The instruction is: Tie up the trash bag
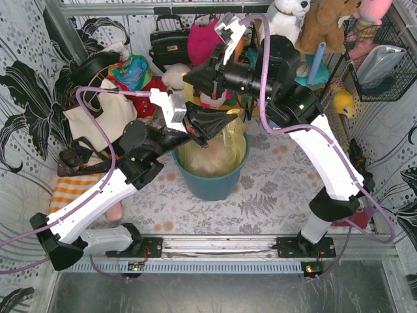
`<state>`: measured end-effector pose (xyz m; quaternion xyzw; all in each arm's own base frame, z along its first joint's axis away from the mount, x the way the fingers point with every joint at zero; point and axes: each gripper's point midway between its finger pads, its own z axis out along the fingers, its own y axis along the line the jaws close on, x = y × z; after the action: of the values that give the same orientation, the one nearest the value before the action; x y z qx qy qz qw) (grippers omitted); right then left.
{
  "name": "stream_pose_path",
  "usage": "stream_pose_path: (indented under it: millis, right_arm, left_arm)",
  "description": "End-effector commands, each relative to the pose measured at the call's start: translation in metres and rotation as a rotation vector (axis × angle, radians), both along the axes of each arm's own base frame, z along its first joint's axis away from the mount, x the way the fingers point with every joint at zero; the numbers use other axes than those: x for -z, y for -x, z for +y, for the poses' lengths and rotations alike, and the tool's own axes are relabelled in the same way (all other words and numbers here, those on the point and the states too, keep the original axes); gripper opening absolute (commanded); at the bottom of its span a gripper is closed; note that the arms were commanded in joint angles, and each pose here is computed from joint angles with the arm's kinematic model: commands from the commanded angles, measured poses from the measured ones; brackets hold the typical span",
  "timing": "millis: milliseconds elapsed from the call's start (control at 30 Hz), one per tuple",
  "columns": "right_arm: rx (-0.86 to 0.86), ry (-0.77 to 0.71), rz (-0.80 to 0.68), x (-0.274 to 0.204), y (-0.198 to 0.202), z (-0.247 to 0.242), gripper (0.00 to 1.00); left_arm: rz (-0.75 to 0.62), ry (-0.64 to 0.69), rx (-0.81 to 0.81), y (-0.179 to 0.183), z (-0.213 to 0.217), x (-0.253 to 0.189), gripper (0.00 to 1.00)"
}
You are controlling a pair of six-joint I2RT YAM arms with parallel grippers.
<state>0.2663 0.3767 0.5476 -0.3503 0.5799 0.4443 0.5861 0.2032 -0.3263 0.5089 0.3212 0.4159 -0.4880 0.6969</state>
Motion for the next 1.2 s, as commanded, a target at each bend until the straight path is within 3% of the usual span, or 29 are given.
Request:
stream_pose_path:
  millis: [0,367,733,933,1167]
  right_arm:
    - [0.165,-0.024,0.068,-0.004,-0.001,-0.034,0.0]
    - [0.349,-0.024,0.212,0.037,0.009,-0.085,0.0]
    - [0.364,-0.138,0.393,0.082,0.033,-0.104,0.0]
    - [0.362,-0.28,0.434,0.085,0.045,-0.118,0.0]
    - [0.335,-0.324,0.478,0.094,0.055,-0.122,0.0]
  left_arm:
    - [-0.056,0.082,-0.074,-0.001,0.015,-0.023,0.0]
    - [-0.036,0.077,-0.109,-0.007,0.018,-0.015,0.0]
    - [-0.012,0.079,-0.135,-0.009,0.024,-0.009,0.0]
    - [0.008,0.078,-0.182,-0.014,0.031,-0.003,0.0]
    - [0.038,0.074,-0.26,-0.024,0.041,0.007,0.0]
